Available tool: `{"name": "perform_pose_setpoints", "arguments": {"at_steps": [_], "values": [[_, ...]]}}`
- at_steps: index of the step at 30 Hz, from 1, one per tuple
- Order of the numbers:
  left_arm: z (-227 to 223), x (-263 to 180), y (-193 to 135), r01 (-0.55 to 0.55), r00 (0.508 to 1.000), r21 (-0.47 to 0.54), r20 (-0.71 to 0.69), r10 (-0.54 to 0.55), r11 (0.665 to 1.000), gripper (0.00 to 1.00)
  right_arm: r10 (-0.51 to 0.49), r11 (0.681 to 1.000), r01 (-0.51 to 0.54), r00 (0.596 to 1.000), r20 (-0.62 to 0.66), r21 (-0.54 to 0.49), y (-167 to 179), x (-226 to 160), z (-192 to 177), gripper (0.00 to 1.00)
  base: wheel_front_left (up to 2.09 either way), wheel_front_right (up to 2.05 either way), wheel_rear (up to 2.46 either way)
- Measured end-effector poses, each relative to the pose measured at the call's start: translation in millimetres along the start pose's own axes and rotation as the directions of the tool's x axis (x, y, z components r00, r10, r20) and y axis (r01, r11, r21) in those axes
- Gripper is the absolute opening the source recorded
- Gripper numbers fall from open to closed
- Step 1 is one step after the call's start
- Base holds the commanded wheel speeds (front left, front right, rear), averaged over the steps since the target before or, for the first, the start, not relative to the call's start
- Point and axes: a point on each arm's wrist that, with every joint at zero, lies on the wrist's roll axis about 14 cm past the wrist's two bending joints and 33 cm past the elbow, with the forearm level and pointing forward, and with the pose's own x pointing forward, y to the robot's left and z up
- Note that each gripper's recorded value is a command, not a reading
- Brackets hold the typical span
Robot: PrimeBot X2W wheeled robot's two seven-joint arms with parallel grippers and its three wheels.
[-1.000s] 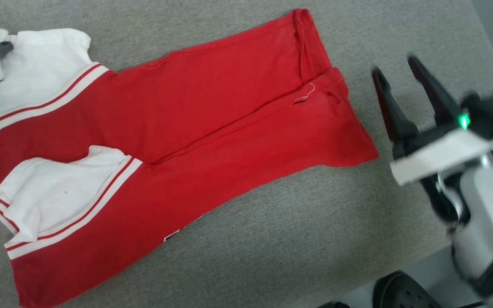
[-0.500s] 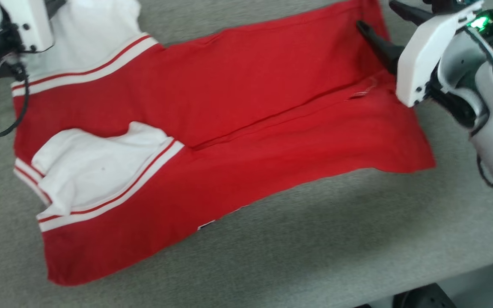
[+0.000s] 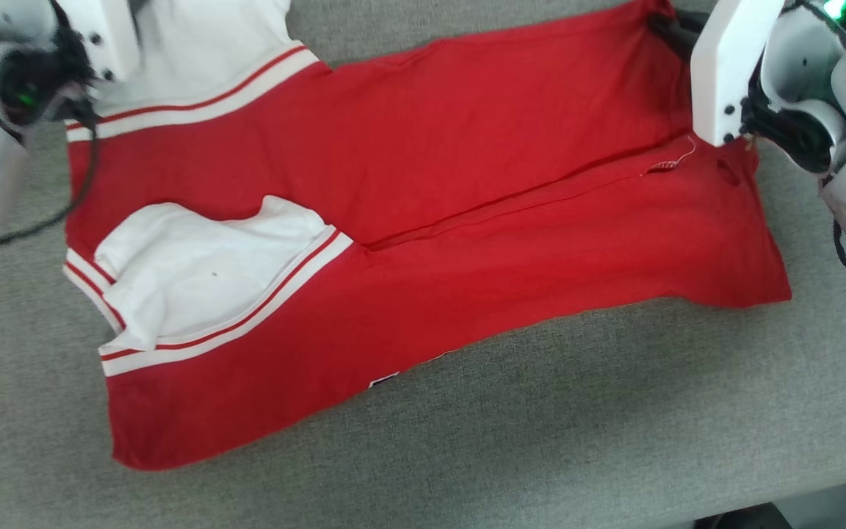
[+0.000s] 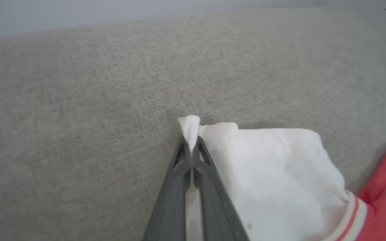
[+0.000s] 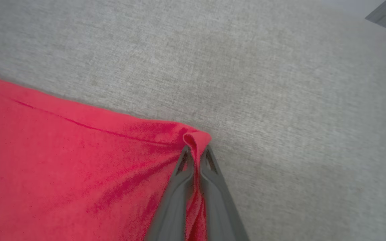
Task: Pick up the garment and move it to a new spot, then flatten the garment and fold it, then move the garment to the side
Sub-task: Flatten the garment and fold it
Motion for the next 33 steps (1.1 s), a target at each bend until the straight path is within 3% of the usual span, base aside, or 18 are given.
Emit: {"name": "perform_pose_setpoints", "arguments": {"at_steps": [5, 9, 13, 19, 24, 30, 33], "values": [[12.3, -21.0, -27.5, 0.061, 0.993, -0.012, 0.101, -0.06, 0.998, 0.0, 0.001, 1.0, -0.001, 0.997, 0.074, -0.003, 1.6, -19.8, 12.2, 0.0, 0.0, 0.0, 0.0], [34.1, -55.9, -47.6, 0.109, 0.969, 0.021, 0.222, -0.111, 0.994, 0.0, 0.027, 0.999, -0.03, 0.983, 0.18, 0.018, 9.6, -42.7, 31.3, 0.01, 0.0, 0.0, 0.0], [33.0, -94.2, -64.7, 0.153, 0.941, 0.061, 0.295, -0.164, 0.986, 0.0, 0.04, 0.998, -0.052, 0.97, 0.239, 0.046, 11.2, -65.6, 27.9, 0.0, 0.0, 0.0, 0.0], [-1.4, -151.2, -81.4, 0.212, 0.909, 0.086, 0.349, -0.229, 0.973, 0.0, 0.054, 0.998, -0.06, 0.963, 0.264, 0.014, 13.0, -88.8, 6.8, 0.0, 0.0, 0.0, 0.0], [-34.6, -194.9, -82.7, 0.236, 0.885, 0.049, 0.403, -0.235, 0.971, 0.0, 0.088, 0.996, -0.094, 0.957, 0.275, 0.008, 24.1, -102.0, -6.6, 0.0, 0.0, 0.0, 0.0], [-96.6, -225.5, -80.3, 0.242, 0.899, -0.052, 0.387, -0.204, 0.969, 0.0, 0.088, 0.994, -0.103, 0.958, 0.274, 0.041, 23.3, -111.9, -23.5, 0.0, 0.0, 0.0, 0.0], [-124.3, -229.3, -70.6, 0.192, 0.922, -0.095, 0.359, -0.146, 0.977, 0.0, 0.082, 0.992, -0.103, 0.963, 0.256, 0.073, 21.6, -110.4, -35.0, 0.0, 0.0, 0.0, 0.0]]}}
